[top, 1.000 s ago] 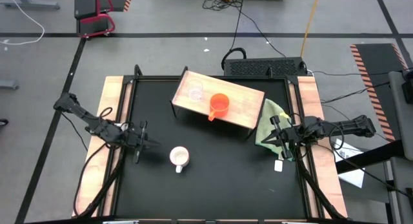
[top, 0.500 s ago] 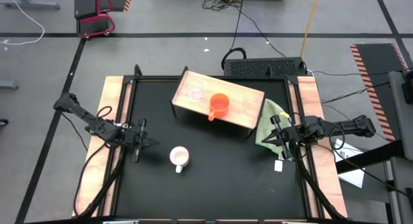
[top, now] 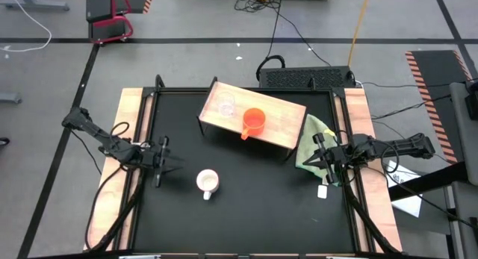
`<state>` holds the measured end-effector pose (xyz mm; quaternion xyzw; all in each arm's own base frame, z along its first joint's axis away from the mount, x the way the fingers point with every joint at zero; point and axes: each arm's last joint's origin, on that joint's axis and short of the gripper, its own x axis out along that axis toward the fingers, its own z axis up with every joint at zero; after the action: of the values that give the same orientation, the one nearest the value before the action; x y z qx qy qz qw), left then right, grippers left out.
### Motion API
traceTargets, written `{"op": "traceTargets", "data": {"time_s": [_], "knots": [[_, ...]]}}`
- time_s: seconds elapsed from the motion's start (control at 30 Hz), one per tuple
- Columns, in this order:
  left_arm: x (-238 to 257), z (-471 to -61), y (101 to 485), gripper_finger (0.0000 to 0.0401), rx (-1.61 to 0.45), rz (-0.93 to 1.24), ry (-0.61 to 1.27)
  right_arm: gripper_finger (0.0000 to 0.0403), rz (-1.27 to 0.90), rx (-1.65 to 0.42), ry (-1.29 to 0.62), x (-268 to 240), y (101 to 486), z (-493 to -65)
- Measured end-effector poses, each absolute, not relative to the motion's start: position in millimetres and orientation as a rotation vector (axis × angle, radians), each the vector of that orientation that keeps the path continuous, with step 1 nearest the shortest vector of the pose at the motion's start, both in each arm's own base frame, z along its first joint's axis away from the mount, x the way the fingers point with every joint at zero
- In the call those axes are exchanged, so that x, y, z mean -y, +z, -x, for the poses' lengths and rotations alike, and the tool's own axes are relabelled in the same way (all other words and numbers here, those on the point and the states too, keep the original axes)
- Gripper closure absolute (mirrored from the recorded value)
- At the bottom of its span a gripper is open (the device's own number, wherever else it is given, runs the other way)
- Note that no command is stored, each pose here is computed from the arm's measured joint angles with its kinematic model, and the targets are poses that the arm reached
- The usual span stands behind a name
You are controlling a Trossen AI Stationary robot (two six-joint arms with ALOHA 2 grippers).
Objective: Stack small to large cups/mugs on shelf
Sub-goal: Put the gray patterned mug on the shelf
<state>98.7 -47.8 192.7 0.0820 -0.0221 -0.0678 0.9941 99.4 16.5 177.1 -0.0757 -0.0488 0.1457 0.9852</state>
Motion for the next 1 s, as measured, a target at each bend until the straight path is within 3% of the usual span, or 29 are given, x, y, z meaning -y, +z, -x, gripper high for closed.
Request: {"op": "traceTargets", "data": {"time_s": [0.17, 0.3, 0.77, 1.0], "knots": [[47.0, -98.7, 199.0, 0.0238, 0.084, -0.138, -0.12, 0.0403, 0.152, 0.098, 0.293, -16.5, 177.0, -99.4], [46.8, -102.5, 207.1, 0.0221, 0.069, -0.143, -0.101, 0.0403, 0.152, 0.097, 0.293, -16.5, 177.0, -99.4], [55.1, -143.2, 231.0, 0.0244, -0.284, -0.086, -0.05, 0.0403, 0.144, 0.09, 0.294, -16.5, 176.3, -99.4], [58.4, -161.5, 243.4, 0.0247, -0.363, -0.043, -0.119, 0.0403, 0.143, 0.083, 0.294, -16.5, 175.7, -99.5]]}}
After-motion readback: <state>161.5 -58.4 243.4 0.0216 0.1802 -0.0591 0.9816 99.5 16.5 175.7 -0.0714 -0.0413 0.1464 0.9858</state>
